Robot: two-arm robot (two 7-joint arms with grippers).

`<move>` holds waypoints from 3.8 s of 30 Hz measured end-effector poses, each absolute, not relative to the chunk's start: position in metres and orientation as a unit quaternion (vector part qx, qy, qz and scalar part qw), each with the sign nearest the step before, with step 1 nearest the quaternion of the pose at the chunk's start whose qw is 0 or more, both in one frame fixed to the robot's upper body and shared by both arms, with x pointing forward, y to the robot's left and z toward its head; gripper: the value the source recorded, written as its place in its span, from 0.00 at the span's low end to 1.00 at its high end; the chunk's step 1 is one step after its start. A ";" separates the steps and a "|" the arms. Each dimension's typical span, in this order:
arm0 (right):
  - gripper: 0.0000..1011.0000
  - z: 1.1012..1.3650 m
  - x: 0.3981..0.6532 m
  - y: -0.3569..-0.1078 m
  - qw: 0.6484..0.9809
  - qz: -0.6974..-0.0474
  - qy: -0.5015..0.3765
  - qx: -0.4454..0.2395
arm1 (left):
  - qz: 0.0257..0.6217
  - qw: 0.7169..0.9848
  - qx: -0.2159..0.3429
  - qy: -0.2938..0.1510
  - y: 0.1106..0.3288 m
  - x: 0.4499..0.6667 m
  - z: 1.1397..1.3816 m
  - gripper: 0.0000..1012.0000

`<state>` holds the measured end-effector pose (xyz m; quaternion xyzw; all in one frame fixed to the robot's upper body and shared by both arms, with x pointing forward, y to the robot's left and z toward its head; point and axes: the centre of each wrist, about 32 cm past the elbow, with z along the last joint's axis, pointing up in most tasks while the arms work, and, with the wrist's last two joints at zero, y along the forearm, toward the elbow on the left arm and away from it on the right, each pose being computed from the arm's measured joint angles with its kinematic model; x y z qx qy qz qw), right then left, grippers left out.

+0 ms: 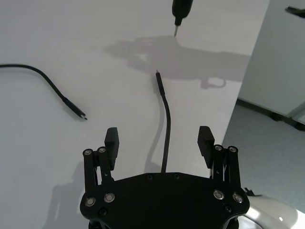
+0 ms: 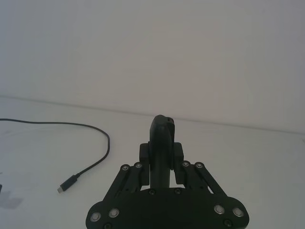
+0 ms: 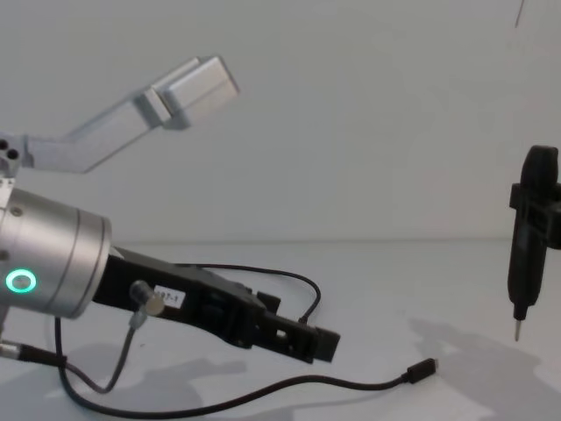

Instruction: Pick up the data cable with the one hand.

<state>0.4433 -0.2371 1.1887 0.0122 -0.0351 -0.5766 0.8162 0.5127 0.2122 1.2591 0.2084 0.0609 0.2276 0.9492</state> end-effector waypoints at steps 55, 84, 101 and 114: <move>0.28 1.189 0.443 -0.237 0.816 -0.577 -0.035 0.012 | 0.216 0.933 0.268 0.108 0.196 0.526 1.248 0.05; 0.28 1.228 0.449 -0.240 0.822 -0.562 -0.030 0.083 | 0.196 0.949 0.240 0.058 0.205 0.525 1.272 0.04; 0.28 1.242 0.455 -0.236 0.833 -0.541 0.003 0.118 | 0.190 0.955 0.223 0.043 0.209 0.523 1.285 0.04; 0.28 1.235 0.455 -0.230 0.841 -0.527 0.030 0.121 | 0.189 0.956 0.219 0.040 0.210 0.523 1.288 0.04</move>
